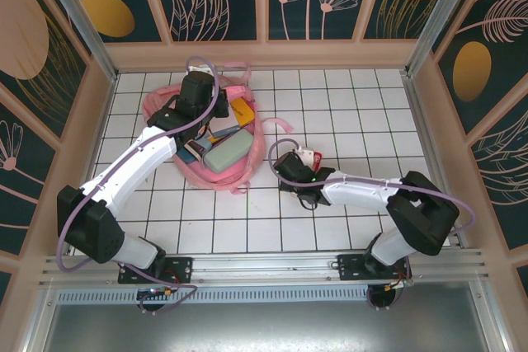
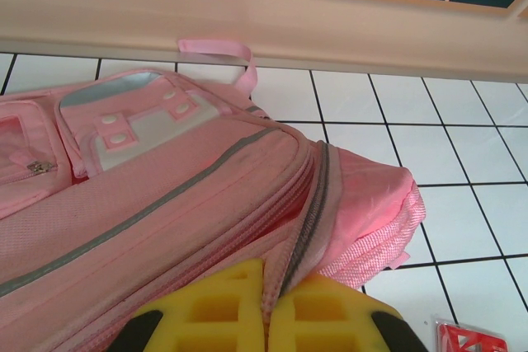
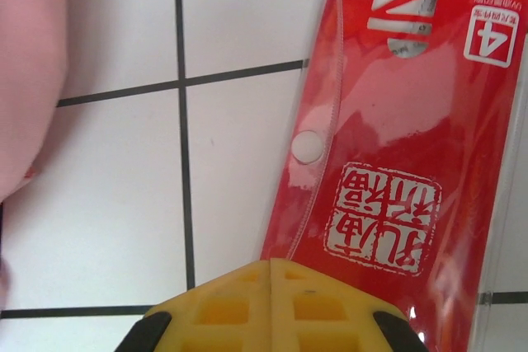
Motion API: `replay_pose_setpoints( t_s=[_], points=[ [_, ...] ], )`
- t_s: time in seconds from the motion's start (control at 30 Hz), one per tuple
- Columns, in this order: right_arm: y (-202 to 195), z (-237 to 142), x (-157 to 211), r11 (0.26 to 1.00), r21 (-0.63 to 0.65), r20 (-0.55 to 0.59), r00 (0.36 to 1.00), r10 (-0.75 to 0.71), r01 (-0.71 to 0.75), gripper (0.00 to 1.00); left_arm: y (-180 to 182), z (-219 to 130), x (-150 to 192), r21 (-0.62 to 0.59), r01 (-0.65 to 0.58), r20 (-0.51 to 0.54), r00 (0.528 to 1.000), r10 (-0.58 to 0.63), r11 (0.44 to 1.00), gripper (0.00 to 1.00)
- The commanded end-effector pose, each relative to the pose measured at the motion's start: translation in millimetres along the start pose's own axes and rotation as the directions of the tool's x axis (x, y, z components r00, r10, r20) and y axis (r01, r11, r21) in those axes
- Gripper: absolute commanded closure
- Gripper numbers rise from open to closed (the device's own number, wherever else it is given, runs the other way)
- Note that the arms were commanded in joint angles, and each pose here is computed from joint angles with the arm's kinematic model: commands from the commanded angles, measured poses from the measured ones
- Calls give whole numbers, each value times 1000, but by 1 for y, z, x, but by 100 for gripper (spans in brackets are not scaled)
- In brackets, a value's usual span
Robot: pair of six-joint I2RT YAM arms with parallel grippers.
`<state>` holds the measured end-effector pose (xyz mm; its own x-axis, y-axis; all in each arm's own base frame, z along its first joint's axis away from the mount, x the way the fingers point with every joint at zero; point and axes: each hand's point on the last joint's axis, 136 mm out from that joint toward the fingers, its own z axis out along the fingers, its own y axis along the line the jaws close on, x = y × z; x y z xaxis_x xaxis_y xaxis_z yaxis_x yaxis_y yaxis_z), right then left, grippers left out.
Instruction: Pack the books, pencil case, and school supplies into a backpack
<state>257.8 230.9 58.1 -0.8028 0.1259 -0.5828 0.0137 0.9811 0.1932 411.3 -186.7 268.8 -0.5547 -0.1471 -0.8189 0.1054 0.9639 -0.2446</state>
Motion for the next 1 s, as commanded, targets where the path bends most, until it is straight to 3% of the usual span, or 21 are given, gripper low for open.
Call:
replay_pose_setpoints(
  t_s=[0.0, 0.07, 0.17, 0.23, 0.3, 0.37, 0.47, 0.7, 0.8, 0.97],
  points=[
    [-5, -10, -9, 999, 40, 28, 1000, -10, 9, 100, -11, -11, -32, 66, 43, 116, 992, -51, 997, 100],
    [-11, -9, -6, 998, 62, 22, 1000, 1, -3, 100, -11, -12, -33, 68, 45, 119, 991, -53, 997, 100],
    [-23, -6, 0, 996, 86, 4, 1000, 25, -26, 83, -11, -12, -32, 69, 45, 116, 992, -52, 997, 100],
    [-31, -4, 5, 994, 95, -6, 999, 49, -48, 59, -12, -12, -33, 72, 45, 117, 992, -53, 996, 100],
    [-33, -2, 8, 994, 86, -18, 998, 67, -65, 46, -12, -13, -33, 72, 46, 118, 992, -54, 996, 100],
    [-34, 1, 11, 993, 80, -33, 996, 84, -82, 20, -12, -12, -33, 73, 44, 116, 992, -53, 996, 100],
    [-35, 9, 16, 991, 97, -58, 994, 96, -90, 1, -12, -13, -33, 72, 45, 118, 992, -54, 996, 100],
    [-47, 31, 32, 982, 171, -122, 987, 104, -83, 1, -11, -13, -34, 71, 46, 120, 991, -54, 996, 100],
    [-49, 33, 38, 981, 176, -133, 986, 103, -79, 8, -11, -13, -34, 68, 44, 120, 991, -52, 997, 100],
    [-46, 29, 34, 986, 142, -118, 987, 108, -91, 30, -11, -13, -33, 71, 44, 118, 992, -52, 997, 100]
  ],
)
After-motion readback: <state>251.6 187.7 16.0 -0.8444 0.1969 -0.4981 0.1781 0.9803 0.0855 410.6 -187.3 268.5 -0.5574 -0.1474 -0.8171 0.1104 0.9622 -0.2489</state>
